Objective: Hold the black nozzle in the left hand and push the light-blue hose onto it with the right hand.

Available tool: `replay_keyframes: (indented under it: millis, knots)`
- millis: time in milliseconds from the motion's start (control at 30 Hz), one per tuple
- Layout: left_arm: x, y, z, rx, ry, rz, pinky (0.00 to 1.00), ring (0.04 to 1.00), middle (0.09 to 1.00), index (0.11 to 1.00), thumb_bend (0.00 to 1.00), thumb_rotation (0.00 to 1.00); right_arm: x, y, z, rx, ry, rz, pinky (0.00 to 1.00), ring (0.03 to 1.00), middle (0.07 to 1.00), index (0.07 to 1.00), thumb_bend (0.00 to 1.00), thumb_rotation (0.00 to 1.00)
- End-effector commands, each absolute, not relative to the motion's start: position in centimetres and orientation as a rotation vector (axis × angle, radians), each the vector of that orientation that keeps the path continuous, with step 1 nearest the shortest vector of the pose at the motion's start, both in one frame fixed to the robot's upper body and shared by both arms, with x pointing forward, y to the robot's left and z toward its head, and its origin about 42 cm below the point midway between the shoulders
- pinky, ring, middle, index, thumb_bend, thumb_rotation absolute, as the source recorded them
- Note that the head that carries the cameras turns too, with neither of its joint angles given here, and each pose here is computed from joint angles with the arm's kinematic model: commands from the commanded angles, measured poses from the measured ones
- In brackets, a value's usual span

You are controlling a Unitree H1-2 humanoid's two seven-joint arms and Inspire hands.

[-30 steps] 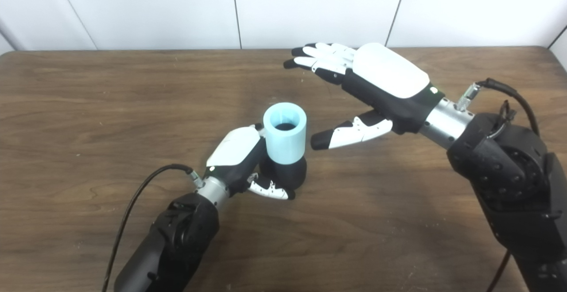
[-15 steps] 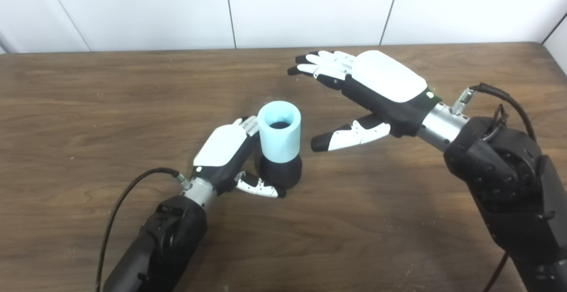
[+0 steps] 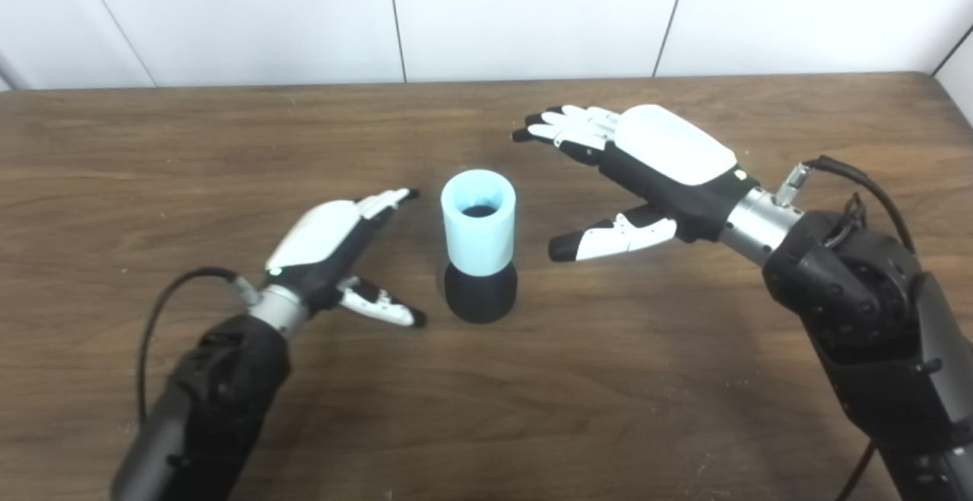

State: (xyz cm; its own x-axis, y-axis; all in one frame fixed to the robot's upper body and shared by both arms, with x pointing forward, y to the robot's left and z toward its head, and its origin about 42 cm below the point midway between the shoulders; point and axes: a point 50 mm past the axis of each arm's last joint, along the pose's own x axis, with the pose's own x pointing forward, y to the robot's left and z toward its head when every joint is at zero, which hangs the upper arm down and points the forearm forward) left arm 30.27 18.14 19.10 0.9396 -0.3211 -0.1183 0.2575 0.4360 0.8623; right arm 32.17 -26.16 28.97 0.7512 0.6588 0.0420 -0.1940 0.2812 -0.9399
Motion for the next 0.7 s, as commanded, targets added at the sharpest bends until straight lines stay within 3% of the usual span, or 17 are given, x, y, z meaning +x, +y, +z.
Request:
replay_keyframes:
  millis: [0, 267, 400, 567, 600, 667]
  knots:
    - [30.4, 18.8, 21.2, 1.03, -0.115, -0.339, 1.0, 0.964, 0.953, 0.895, 1.0, 0.2, 32.7, -26.8, 29.8, -1.159, -0.525, 0.551, 0.94, 0.971, 0.951, 0.915, 0.53, 0.98]
    - [29.8, 22.8, 22.1, 0.837, -0.069, -0.285, 1.0, 0.97, 0.95, 0.902, 1.0, 0.17, 33.9, -27.6, 27.1, -1.042, -0.348, 0.478, 0.91, 0.952, 0.934, 0.923, 0.54, 1.0]
    - [29.2, 24.8, 22.4, 0.803, -0.118, -0.199, 0.99, 0.957, 0.934, 0.897, 1.0, 0.14, 34.1, -27.9, 25.4, -0.988, -0.274, 0.419, 0.87, 0.943, 0.924, 0.92, 0.51, 1.0]
    - [28.4, 26.6, 22.0, 0.777, -0.197, -0.048, 0.82, 0.909, 0.896, 0.866, 0.85, 0.17, 33.6, -28.3, 23.7, -0.93, -0.222, 0.351, 0.85, 0.935, 0.923, 0.922, 0.51, 0.97]
    - [28.2, 27.0, 21.8, 0.756, -0.201, -0.017, 0.81, 0.907, 0.895, 0.865, 0.83, 0.17, 33.5, -28.5, 23.2, -0.896, -0.212, 0.327, 0.85, 0.933, 0.923, 0.922, 0.51, 0.96]
    - [27.9, 27.5, 21.5, 0.714, -0.198, 0.027, 0.89, 0.91, 0.897, 0.871, 0.75, 0.18, 33.3, -28.8, 22.3, -0.819, -0.195, 0.276, 0.83, 0.914, 0.922, 0.925, 0.49, 0.94]
